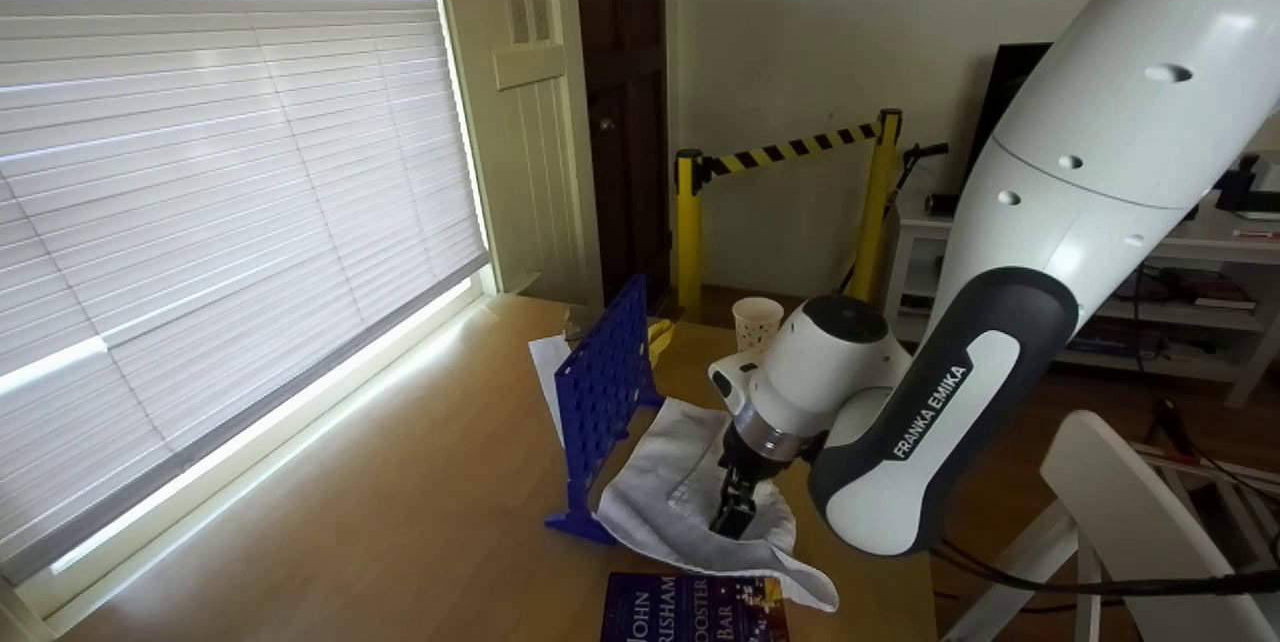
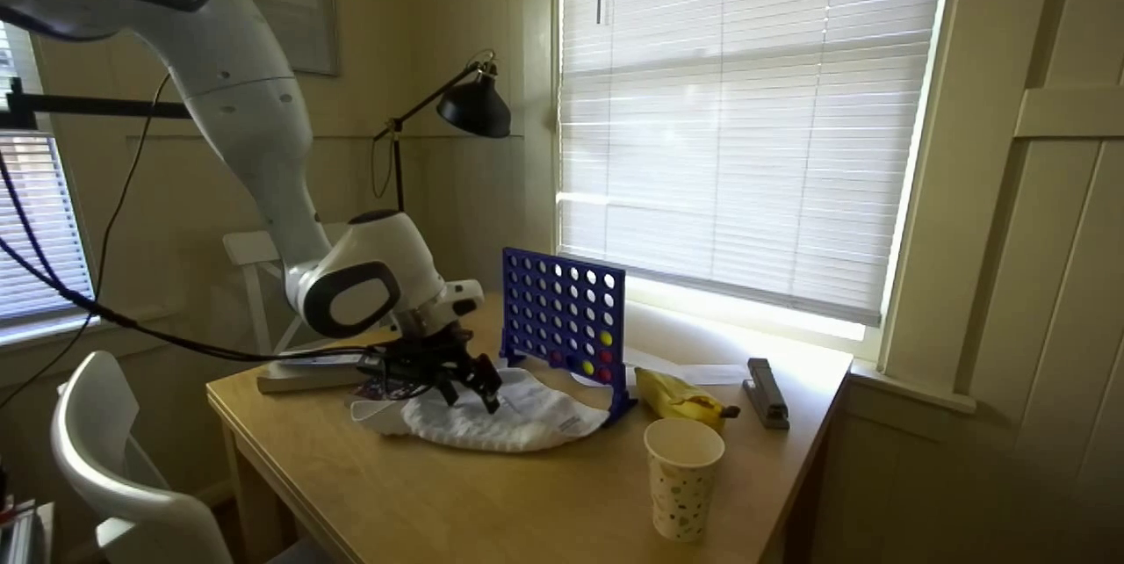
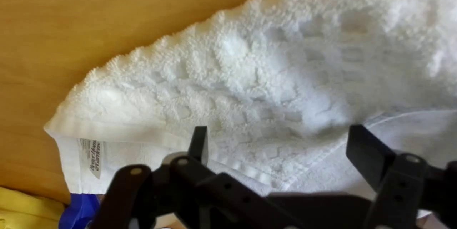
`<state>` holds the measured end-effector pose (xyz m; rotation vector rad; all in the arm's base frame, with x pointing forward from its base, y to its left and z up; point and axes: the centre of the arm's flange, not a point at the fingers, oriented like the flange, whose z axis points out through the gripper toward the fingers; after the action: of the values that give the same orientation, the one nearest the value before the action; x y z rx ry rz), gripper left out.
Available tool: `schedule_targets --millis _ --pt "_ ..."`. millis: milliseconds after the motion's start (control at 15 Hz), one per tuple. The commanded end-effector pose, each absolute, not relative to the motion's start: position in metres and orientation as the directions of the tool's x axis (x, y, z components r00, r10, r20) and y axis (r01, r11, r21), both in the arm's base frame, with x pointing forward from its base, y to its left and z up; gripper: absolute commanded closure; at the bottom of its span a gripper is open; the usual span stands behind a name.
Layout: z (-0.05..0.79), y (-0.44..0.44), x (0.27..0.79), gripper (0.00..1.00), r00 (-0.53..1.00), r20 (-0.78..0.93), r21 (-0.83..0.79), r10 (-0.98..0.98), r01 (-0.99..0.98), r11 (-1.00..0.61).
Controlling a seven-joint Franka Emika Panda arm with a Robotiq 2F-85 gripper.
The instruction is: Move the white towel to the right
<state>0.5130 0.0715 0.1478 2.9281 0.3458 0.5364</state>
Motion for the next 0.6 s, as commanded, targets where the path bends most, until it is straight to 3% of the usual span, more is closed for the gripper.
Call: schedule_targets --millis 0,67,133,533 --pt "0.135 0.074 0.55 0.0 0.931 0.314 0.184 0.185 0.131 -0.974" --pt "0.133 0.073 0.555 0.25 0.935 0.313 0.182 0.169 0.116 -0.976" --pt "0.131 0.07 0.558 0.27 0.94 0.305 0.178 0.156 0.104 -0.979" --pt "0.134 0.069 0.565 0.69 0.957 0.271 0.157 0.107 0.065 -0.985"
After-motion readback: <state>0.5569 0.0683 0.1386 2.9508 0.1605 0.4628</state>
